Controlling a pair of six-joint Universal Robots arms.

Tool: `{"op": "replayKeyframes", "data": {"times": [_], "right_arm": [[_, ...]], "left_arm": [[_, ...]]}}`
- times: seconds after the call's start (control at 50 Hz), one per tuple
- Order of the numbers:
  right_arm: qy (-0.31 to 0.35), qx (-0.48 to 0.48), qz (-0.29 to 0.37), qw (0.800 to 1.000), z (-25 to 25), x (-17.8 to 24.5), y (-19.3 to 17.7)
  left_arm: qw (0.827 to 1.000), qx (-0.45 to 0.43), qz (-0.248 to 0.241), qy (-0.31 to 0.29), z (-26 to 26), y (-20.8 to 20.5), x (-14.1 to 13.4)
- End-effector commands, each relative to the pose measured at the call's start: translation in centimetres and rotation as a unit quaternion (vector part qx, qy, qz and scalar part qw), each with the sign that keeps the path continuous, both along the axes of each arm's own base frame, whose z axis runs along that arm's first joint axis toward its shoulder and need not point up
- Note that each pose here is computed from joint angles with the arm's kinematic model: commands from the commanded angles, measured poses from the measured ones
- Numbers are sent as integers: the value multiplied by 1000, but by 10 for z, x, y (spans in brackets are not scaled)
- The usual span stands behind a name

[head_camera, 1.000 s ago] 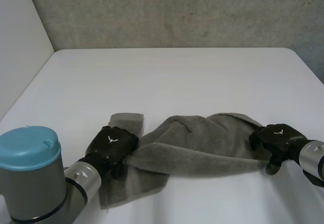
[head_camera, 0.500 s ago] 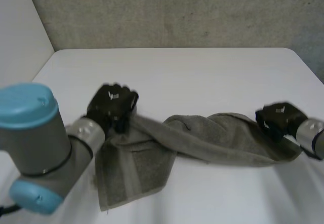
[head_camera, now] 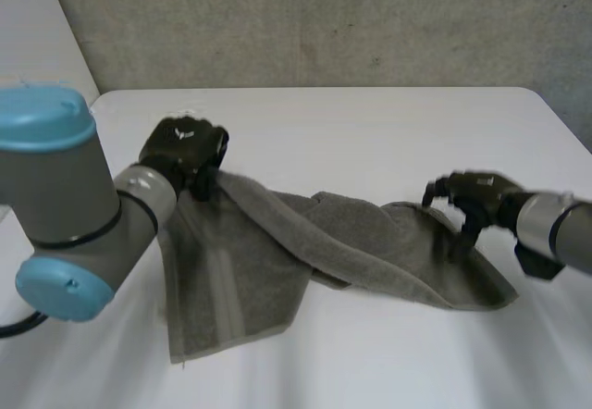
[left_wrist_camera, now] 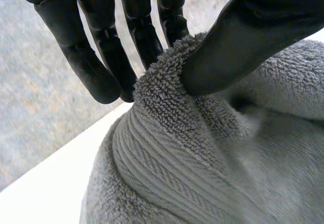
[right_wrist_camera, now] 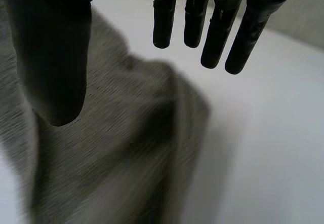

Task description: Fold the towel.

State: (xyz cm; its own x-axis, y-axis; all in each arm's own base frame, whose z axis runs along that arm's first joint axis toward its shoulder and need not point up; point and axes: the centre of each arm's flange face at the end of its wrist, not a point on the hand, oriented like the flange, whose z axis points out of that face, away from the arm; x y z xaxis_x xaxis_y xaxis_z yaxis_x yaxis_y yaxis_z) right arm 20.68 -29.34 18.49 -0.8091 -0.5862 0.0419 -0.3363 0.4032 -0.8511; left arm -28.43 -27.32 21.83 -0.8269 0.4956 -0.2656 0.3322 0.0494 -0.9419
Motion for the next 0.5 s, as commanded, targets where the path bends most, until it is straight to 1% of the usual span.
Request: {"op": "replayKeyframes", "data": {"times": [0.02, 0.16, 0.32, 0.5], "right_arm": [[-15, 9, -11, 1000, -17, -3, 29], [-27, -22, -8, 999, -24, -2, 49], [-21, -15, -10, 1000, -37, -1, 56], [-13, -6, -14, 1000, -56, 2, 51]], "left_arm": [[1000, 10, 11, -5, -21, 1, 11], [1000, 9, 17, -5, -26, -2, 14], [1000, 4, 25, -2, -25, -7, 17], [999, 6, 32, -2, -28, -11, 21]]}}
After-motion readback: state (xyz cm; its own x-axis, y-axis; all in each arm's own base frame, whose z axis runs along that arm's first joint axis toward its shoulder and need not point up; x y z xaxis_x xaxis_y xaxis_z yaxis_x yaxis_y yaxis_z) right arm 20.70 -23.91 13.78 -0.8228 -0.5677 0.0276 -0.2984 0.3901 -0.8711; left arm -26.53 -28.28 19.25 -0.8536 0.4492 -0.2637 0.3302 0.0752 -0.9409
